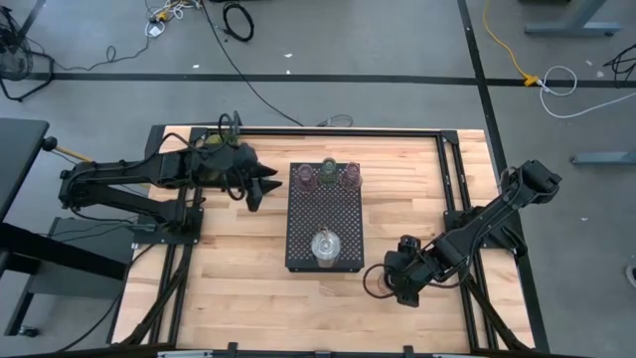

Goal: Pick & Place candle stick holders
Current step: Put the orange scented candle on the shelf

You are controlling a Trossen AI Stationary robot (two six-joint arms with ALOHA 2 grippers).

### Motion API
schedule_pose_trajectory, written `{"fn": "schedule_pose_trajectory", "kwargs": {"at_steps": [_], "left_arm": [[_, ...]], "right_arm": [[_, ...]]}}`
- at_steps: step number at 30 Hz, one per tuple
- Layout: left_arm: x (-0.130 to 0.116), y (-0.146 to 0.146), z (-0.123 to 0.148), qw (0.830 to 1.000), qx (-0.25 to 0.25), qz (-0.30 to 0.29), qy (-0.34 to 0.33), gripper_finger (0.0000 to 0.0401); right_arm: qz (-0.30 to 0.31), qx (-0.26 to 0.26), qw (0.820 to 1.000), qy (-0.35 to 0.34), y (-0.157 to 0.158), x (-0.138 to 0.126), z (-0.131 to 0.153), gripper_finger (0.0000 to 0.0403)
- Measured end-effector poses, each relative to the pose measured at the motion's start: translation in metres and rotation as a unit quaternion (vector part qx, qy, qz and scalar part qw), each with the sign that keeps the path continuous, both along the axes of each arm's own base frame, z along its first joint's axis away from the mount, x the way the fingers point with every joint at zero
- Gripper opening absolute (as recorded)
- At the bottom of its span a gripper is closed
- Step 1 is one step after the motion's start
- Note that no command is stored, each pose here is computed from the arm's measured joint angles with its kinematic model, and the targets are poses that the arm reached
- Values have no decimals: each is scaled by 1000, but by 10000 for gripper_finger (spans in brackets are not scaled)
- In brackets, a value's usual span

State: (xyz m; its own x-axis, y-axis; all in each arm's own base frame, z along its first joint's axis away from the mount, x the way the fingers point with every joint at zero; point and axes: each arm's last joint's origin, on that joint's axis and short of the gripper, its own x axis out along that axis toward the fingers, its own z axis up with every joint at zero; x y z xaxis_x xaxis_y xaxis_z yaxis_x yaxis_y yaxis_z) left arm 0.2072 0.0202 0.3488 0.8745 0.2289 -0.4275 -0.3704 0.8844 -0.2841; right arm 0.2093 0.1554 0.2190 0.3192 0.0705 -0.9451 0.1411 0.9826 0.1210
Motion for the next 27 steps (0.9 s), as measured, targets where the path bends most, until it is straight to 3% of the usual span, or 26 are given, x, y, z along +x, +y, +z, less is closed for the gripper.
{"fn": "schedule_pose_trajectory", "kwargs": {"at_steps": [4,14,27], "left_arm": [[1,1,1,1000,-1,8,-9,190],[0,1,1,1000,4,18,-8,190],[0,1,1,1000,5,21,-8,190]], "right_arm": [[33,-10,999,0,3,-3,0,400],[44,-13,999,-2,3,-3,1,400],[54,22,998,16,5,-3,1,400]]}}
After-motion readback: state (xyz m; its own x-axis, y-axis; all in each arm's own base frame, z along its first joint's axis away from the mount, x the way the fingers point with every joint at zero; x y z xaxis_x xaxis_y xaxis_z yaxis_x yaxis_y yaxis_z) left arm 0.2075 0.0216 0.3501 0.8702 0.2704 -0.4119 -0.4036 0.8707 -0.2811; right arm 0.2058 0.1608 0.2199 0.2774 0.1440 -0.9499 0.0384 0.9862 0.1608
